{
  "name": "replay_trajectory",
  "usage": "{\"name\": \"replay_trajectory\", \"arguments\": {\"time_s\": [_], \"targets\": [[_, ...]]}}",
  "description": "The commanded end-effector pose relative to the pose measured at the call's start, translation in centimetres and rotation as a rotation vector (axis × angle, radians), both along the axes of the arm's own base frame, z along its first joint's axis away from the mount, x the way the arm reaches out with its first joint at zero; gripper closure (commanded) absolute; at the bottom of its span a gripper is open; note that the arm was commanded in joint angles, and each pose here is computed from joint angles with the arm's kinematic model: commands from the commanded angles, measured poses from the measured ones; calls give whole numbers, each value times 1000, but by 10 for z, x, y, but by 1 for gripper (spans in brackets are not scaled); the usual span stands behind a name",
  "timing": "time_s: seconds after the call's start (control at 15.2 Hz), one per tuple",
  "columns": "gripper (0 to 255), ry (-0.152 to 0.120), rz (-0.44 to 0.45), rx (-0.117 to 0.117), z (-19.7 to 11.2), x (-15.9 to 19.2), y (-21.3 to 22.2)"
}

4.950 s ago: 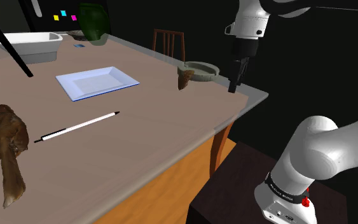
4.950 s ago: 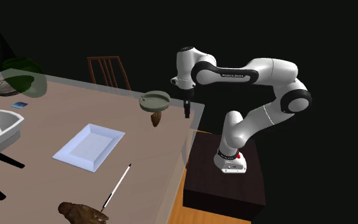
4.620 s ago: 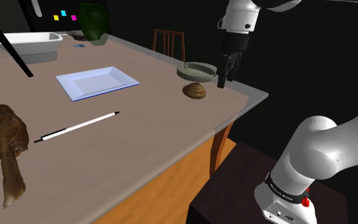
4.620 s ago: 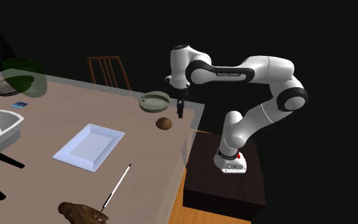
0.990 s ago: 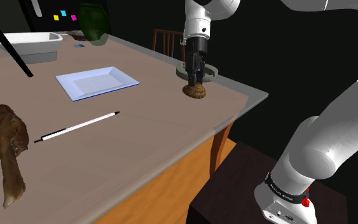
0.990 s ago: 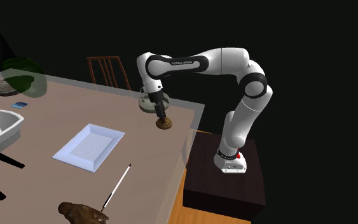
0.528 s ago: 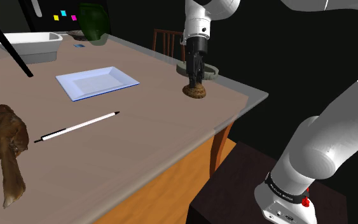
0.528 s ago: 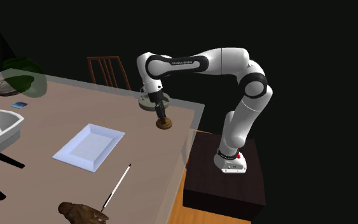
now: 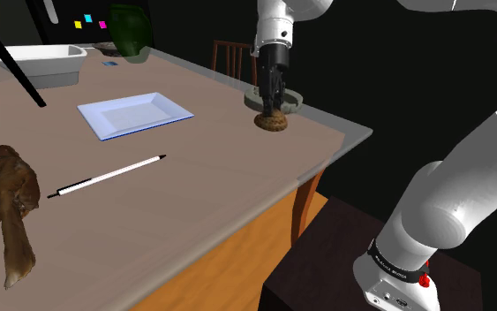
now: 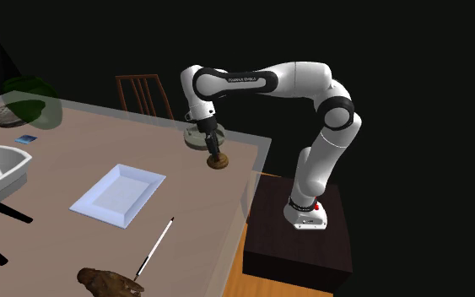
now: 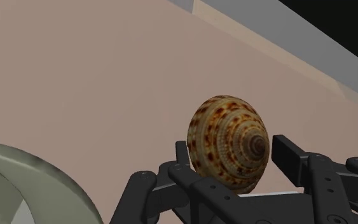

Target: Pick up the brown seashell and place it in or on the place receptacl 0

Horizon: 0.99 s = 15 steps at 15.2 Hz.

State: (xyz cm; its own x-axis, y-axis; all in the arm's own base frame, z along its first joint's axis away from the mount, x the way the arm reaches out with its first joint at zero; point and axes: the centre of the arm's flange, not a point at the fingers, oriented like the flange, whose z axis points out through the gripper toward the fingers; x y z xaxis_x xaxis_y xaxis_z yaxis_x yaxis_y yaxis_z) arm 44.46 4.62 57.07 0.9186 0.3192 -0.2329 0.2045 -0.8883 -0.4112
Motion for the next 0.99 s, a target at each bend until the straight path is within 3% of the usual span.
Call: {"name": "replay_trajectory", "arguments": {"time_s": [0.0, 0.92], "targets": [[255, 0, 0, 0, 11, 0, 0], [255, 0, 0, 0, 85, 0, 0]]}}
